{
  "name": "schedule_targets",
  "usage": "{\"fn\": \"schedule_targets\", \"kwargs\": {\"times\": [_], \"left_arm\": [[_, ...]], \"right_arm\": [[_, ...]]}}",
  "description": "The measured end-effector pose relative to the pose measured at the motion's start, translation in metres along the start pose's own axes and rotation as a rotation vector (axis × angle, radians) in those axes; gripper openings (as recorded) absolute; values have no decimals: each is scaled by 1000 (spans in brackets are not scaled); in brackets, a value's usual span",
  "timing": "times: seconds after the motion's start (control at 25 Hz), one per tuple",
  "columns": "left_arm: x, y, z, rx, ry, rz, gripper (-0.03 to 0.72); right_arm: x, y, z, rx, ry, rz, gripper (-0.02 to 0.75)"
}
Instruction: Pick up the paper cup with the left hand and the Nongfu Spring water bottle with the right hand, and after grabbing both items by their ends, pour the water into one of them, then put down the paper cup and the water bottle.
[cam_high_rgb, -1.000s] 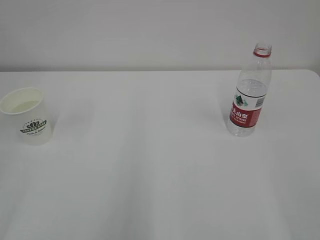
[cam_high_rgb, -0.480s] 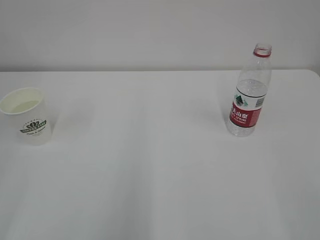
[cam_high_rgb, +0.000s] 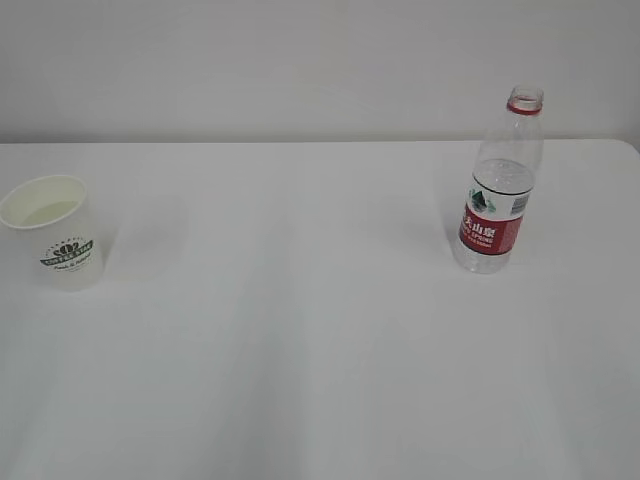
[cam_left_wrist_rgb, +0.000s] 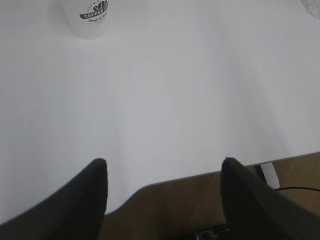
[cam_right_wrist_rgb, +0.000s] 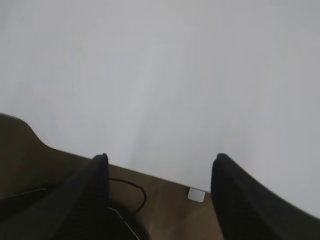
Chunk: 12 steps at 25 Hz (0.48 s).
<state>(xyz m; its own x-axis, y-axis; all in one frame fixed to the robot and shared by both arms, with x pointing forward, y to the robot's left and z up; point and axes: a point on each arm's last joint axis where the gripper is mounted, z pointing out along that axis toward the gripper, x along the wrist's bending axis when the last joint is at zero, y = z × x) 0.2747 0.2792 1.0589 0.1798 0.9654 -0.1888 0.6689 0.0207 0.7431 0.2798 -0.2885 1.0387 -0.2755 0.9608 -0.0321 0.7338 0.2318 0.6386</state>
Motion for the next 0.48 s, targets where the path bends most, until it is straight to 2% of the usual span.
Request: {"fn": "schedule_targets", "kwargs": {"times": [0.28,0.48], "left_arm": [[0,-1,-1,-9,0,2,503],[-3,-9,-14,-102,-6,24,497]], "right_arm": [[1,-12,-15,-121,-1,2,491],[1,-20,-23,-196,-5,2,491]]}}
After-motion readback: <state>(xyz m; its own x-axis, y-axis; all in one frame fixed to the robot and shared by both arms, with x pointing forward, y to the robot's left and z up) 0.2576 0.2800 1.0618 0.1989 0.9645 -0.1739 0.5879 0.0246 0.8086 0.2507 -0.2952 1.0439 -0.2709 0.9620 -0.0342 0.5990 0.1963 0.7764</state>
